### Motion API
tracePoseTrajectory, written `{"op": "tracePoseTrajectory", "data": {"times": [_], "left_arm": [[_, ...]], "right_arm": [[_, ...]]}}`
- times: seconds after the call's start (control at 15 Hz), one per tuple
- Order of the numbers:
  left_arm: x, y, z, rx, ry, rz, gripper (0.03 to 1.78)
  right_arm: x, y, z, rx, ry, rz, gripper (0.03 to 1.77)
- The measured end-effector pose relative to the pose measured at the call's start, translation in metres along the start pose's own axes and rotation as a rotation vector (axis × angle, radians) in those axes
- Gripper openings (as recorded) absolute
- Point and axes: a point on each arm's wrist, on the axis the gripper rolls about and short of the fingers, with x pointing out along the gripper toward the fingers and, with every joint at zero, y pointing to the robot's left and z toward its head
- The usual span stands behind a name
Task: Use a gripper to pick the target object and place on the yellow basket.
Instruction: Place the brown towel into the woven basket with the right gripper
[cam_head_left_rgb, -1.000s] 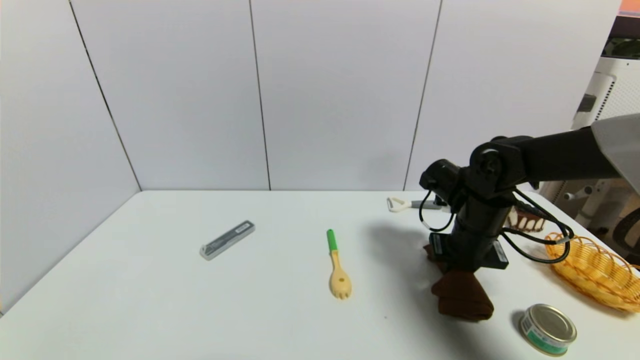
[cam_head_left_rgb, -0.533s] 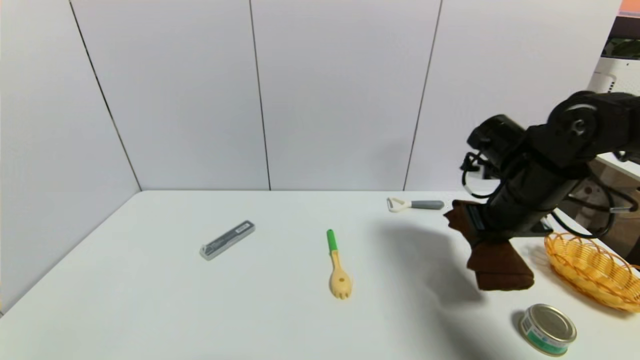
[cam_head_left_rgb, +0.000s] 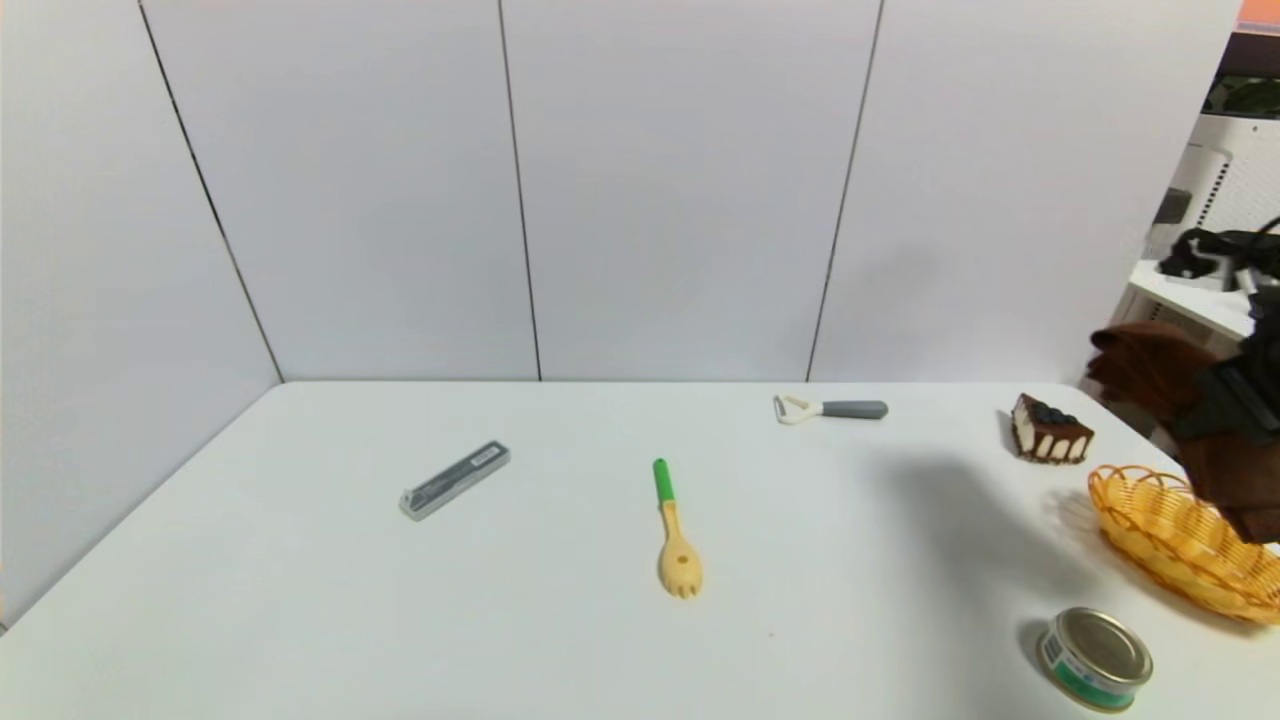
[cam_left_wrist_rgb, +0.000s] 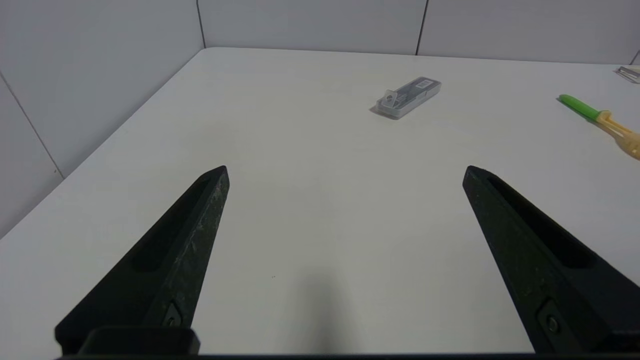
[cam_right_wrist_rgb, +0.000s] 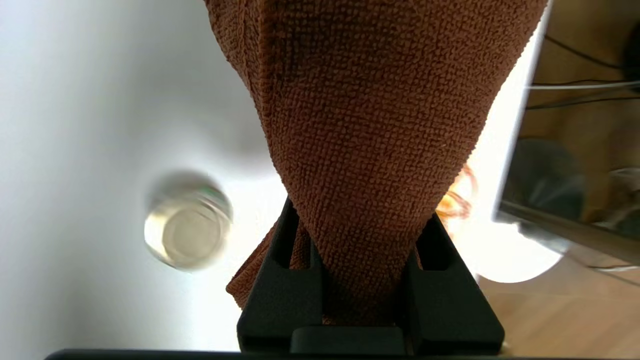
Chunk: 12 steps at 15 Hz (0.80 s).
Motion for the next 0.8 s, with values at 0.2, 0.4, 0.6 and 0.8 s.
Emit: {"op": "tracePoseTrajectory", "data": {"times": [0.2,0.4,0.6,0.8], "left_arm": [[0.0,0.0,0.0,0.0,0.0,0.0,1.69],[0.0,0.0,0.0,0.0,0.0,0.0,1.69],[0.0,0.0,0.0,0.0,0.0,0.0,1.69],[0.0,0.0,0.0,0.0,0.0,0.0,1.69]], "right_arm": [[0.005,-0.03,-0.029,-0.086,-0.026,0.044,0.39],[0.023,-0.043,-0.043,-0.16,-0.009,0.09,0.39],[0.052,-0.056,-0.043,-0.152,-0.015,0.086,0.39],[0.077,-0.063,-0.041,-0.144,-0.02,0.112,0.39]]}}
